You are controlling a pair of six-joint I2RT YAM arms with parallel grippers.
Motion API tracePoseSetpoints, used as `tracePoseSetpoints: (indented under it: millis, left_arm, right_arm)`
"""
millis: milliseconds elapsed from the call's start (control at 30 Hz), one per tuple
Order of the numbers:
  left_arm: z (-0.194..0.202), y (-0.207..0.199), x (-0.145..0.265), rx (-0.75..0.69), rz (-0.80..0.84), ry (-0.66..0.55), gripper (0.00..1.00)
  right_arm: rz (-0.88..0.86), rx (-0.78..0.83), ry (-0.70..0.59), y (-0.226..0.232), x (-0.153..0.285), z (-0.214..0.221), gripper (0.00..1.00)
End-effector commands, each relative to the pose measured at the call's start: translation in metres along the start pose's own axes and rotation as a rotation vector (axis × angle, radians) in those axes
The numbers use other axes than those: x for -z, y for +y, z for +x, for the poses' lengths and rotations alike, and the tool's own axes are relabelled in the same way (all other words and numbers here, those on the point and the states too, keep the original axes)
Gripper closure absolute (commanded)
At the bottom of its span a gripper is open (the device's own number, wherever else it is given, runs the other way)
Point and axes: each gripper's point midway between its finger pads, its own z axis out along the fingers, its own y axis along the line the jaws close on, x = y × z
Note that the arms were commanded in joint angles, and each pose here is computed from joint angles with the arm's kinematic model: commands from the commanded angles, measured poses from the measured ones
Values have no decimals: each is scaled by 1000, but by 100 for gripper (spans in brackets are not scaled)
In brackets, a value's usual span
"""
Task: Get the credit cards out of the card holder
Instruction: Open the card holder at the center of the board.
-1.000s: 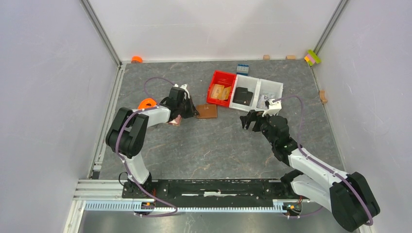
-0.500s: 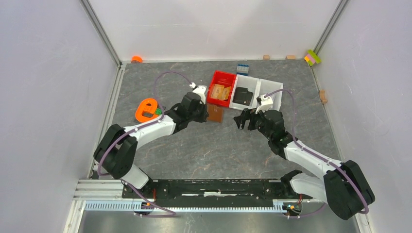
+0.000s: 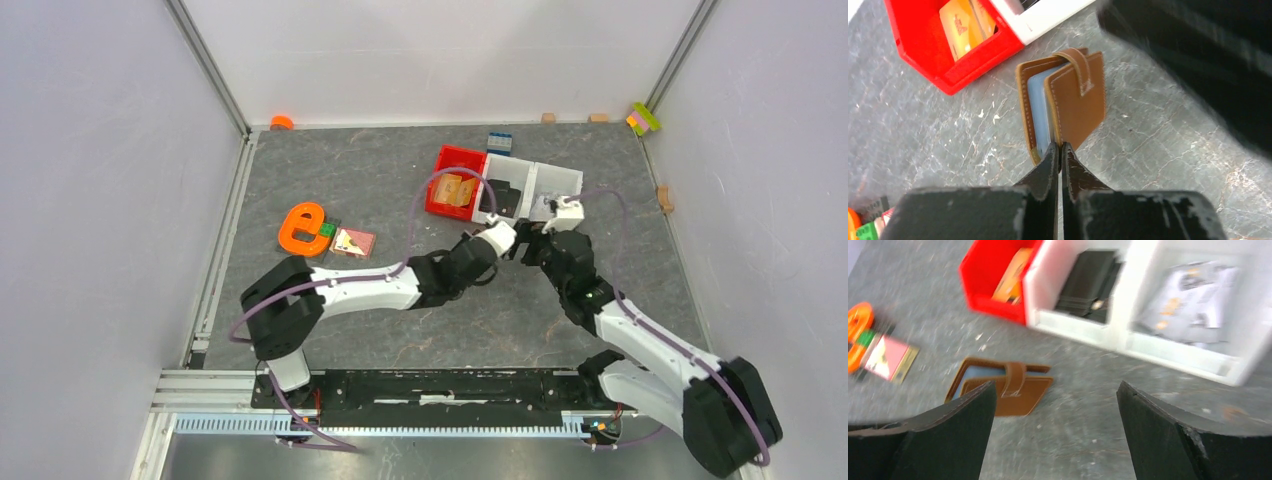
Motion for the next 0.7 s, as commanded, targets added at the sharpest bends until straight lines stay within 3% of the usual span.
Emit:
tracePoseSetpoints:
  millis: [0, 167, 333, 500, 667]
  left_arm:
    - [1, -9, -3, -246, -125, 43, 94]
    - [4, -28, -5, -314, -123, 70, 87]
    - [5, -46, 1, -312, -5, 69, 70]
    - [4, -66, 10, -271, 134, 64, 44]
    - [-9, -62, 26, -173, 197, 18, 33]
  right_arm:
    - [214, -107, -201, -38, 23, -36, 5]
    - [354, -204, -305, -67, 46, -42, 2]
    - [406, -252, -321, -80, 53, -43, 2]
    - [380, -280, -301, -89, 51, -44, 2]
    - [282, -269, -198, -78, 35, -35, 2]
